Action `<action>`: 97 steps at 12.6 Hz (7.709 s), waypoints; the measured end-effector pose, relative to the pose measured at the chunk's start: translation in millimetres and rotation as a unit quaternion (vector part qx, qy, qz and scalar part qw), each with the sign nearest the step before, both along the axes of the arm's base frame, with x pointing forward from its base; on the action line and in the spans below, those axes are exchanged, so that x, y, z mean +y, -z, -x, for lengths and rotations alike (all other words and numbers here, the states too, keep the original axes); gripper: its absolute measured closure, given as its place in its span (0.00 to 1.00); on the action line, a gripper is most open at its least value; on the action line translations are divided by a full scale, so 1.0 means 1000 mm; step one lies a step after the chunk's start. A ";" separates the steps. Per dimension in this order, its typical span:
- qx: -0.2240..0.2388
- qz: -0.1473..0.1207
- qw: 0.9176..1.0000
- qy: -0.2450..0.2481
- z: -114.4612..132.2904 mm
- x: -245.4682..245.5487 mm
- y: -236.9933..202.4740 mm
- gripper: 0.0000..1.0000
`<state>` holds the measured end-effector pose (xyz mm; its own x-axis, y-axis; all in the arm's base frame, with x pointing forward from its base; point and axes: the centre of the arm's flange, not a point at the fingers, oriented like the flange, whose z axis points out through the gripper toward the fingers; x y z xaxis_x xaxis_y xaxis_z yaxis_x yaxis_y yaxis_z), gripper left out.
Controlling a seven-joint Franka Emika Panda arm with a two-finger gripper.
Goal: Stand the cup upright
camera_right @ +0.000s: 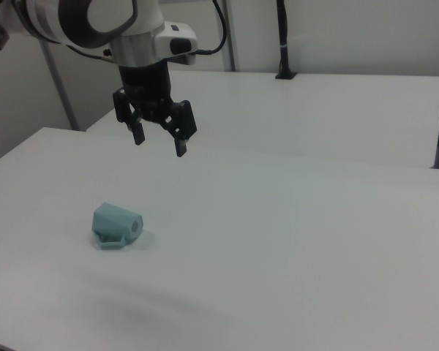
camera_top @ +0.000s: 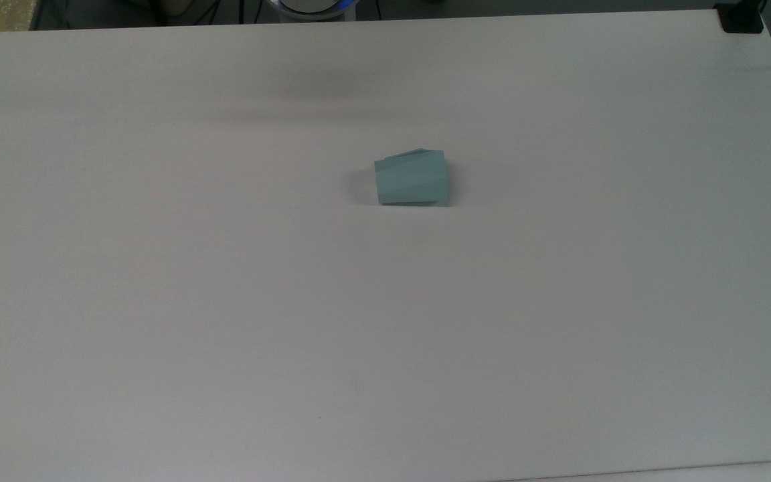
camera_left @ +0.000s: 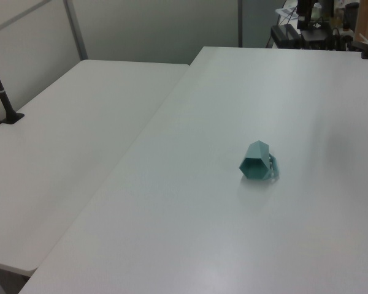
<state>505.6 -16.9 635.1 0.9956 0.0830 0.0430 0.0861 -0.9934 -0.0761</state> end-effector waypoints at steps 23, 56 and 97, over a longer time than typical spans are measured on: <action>-0.075 0.313 0.947 -0.016 -0.007 0.386 0.161 0.00; -0.084 0.504 0.858 -0.047 0.000 0.439 0.340 0.81; -0.039 0.019 0.988 0.150 -0.074 0.069 0.239 0.96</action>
<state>579.4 52.4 396.2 0.9695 -0.2117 0.1234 -0.2080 -0.9772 -0.0424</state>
